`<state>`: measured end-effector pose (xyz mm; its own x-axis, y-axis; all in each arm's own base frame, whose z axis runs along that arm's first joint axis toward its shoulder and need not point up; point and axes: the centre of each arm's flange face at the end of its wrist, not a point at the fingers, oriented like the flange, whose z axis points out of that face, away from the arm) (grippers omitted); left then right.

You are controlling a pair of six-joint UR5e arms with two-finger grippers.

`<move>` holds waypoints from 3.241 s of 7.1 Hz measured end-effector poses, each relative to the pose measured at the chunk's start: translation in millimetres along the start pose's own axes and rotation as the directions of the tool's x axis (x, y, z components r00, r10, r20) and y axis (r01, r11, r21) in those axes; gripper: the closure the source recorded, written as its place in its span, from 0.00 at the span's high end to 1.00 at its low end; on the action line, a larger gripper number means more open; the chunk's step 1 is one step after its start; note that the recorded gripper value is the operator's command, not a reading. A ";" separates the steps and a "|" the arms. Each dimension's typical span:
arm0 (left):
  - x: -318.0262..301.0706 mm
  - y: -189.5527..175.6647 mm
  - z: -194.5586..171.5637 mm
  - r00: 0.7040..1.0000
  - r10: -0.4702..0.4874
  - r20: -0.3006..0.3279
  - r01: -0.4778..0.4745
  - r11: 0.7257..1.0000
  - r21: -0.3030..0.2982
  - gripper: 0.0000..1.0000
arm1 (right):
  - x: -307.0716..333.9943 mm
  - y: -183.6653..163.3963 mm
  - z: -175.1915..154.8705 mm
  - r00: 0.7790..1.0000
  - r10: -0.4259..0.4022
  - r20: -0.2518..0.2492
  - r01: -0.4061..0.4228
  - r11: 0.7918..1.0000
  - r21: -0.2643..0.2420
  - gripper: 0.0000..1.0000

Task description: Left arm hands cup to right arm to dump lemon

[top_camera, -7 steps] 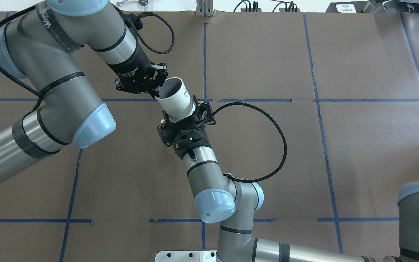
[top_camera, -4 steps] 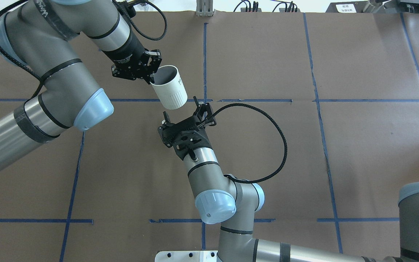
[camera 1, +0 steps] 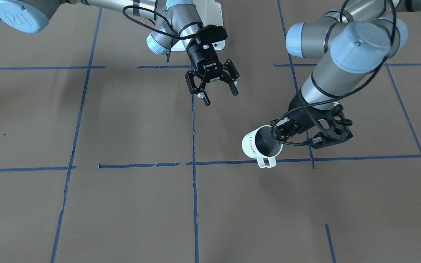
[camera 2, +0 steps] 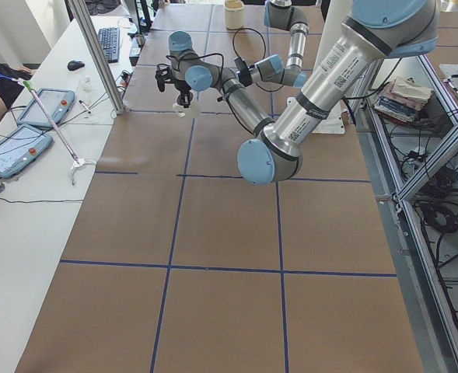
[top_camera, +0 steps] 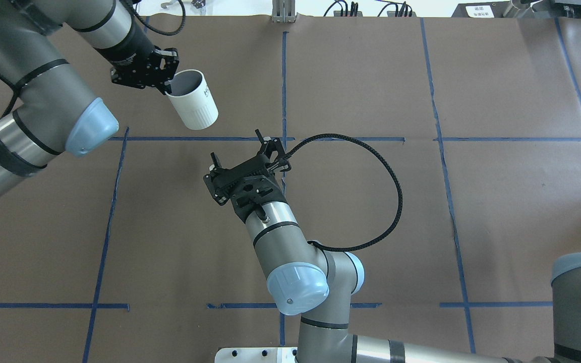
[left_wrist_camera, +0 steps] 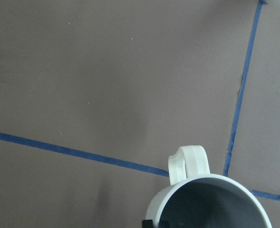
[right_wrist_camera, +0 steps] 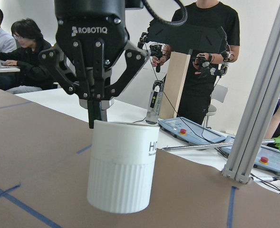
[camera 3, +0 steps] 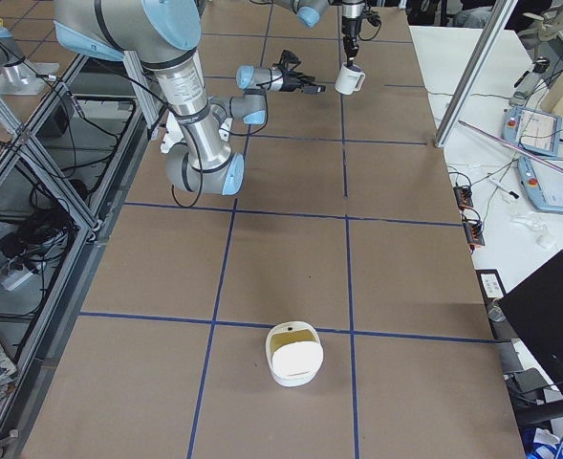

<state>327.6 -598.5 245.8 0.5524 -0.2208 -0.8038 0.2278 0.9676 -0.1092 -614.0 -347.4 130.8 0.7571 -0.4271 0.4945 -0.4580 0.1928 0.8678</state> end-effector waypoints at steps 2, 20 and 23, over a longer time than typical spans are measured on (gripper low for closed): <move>-74.7 -2.3 -14.2 0.996 0.078 0.033 -0.078 0.997 0.023 0.00 | 16.1 -26.0 13.9 0.999 -0.038 -0.005 0.038 0.997 -0.060 1.00; -385.6 63.5 44.7 0.919 0.371 0.135 -0.383 0.920 0.079 1.00 | 451.9 -105.4 36.7 0.984 0.173 0.031 -0.073 0.561 -0.825 1.00; -447.7 18.6 -38.7 0.851 0.489 0.194 -0.492 0.870 -0.032 1.00 | 557.3 -75.7 0.7 0.991 0.137 -0.004 -0.073 0.500 -0.863 1.00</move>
<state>53.4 -476.9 581.0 0.7370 0.2612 -0.6234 -0.0999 0.9543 0.2817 -157.7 -600.6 340.6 0.6891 -0.3926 0.6091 0.1179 0.8901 0.4403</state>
